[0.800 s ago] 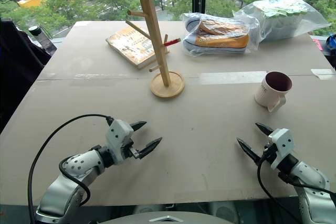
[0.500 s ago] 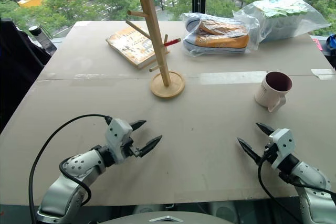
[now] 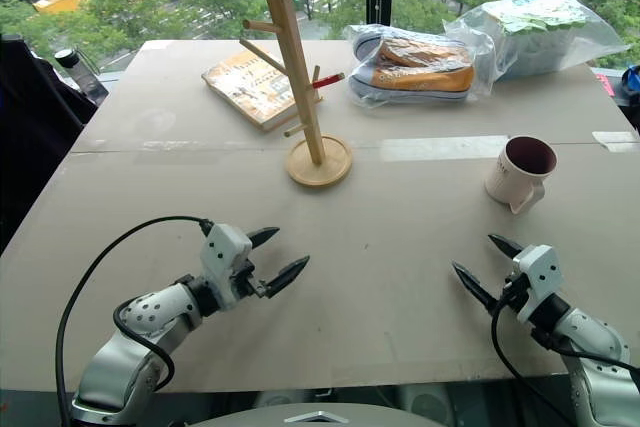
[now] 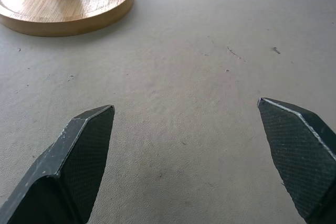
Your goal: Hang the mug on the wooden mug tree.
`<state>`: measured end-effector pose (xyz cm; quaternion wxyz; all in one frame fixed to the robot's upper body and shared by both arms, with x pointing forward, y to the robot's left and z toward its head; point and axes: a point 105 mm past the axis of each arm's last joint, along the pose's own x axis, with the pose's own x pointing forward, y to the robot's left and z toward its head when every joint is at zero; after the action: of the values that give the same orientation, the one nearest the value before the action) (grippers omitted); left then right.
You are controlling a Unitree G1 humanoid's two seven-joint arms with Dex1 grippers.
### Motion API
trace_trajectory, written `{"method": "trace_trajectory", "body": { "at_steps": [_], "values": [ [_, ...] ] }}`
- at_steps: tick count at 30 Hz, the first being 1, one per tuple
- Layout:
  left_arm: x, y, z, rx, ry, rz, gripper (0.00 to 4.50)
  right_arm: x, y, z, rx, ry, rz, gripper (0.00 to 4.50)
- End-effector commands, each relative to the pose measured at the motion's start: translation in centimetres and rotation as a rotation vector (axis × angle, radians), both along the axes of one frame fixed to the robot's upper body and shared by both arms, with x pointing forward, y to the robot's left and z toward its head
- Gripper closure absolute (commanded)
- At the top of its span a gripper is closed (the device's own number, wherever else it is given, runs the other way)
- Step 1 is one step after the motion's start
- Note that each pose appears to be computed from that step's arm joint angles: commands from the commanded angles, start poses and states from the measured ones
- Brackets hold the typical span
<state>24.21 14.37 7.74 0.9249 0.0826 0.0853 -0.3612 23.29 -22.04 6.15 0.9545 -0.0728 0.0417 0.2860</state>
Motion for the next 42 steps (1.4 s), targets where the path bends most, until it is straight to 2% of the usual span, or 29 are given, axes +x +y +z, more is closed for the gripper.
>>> {"method": "trace_trajectory", "body": {
  "at_steps": [1,7,12,15,21,27,34,37,42],
  "values": [
    [0.0,-0.2,1.0,-0.006,-0.038,-0.016,0.00,0.1,0.0,1.3,-0.001,-0.056,-0.006,0.05],
    [0.1,-0.5,1.2,0.001,-0.051,-0.037,0.00,1.2,-1.3,1.7,0.048,-0.083,-0.185,0.05],
    [0.7,-2.5,4.5,-0.042,-0.116,-0.164,0.00,2.5,-2.7,2.1,0.095,-0.121,-0.453,0.05],
    [0.8,-3.1,5.5,-0.031,-0.123,-0.215,0.00,2.8,-3.2,2.2,0.105,-0.127,-0.555,0.05],
    [0.1,-5.6,8.3,-0.051,-0.130,-0.416,0.00,3.8,-4.3,3.2,0.140,-0.176,-0.825,0.05],
    [-1.1,-6.4,10.1,-0.077,-0.135,-0.538,0.00,4.8,-4.8,3.5,0.151,-0.194,-0.891,0.05],
    [-1.1,-6.2,10.2,-0.047,-0.154,-0.530,0.00,5.7,-4.9,3.1,0.166,-0.176,-0.882,0.05],
    [-0.9,-6.1,10.6,-0.072,-0.174,-0.502,0.00,6.2,-4.9,3.0,0.167,-0.173,-0.867,0.85],
    [-0.3,-5.8,10.9,-0.074,-0.199,-0.468,0.00,6.6,-5.2,3.0,0.160,-0.170,-0.861,3.28]
  ]
}}
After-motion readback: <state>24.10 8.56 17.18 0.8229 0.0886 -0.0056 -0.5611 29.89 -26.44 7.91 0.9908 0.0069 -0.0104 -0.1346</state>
